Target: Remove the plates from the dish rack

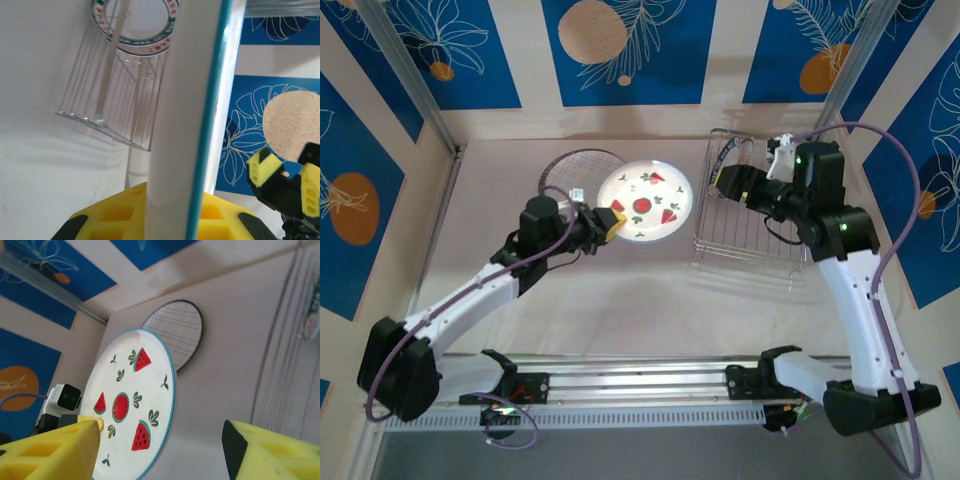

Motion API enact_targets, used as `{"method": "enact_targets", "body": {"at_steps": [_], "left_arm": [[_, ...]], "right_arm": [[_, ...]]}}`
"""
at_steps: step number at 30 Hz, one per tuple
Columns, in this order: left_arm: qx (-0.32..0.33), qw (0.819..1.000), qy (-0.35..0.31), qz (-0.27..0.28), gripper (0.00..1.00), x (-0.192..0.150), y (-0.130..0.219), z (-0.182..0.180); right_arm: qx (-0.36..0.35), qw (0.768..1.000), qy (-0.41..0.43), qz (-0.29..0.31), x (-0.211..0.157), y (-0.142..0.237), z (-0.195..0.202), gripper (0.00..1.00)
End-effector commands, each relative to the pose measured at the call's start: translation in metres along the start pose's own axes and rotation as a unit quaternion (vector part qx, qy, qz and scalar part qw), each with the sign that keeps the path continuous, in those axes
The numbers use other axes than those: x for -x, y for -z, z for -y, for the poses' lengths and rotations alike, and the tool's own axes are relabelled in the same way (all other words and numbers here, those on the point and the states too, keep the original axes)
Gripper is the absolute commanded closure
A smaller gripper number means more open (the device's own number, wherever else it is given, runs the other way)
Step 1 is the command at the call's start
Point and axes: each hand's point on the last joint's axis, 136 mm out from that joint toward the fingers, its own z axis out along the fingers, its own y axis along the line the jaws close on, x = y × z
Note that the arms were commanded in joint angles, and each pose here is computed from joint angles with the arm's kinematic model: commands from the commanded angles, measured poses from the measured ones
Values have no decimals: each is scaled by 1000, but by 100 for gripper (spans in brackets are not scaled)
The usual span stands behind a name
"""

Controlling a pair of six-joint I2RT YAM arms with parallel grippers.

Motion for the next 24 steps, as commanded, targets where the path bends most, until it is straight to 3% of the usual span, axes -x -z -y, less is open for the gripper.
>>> {"method": "enact_targets", "body": {"at_steps": [1,5,10,24], "left_arm": [[-32,998,-40,23,100,4,21,9],[-12,998,-38,49,100,8,28,-22],[5,997,-31,71,100,9,31,-57],[55,993,-35,98,100,10,33,-129]], "right_arm": [[56,988,130,59,1,4,-32,33],[108,967,212,90,-20,11,-55,32],[156,957,237,61,-50,9,-61,32],[151,941,302,5,-92,7,-54,31]]}}
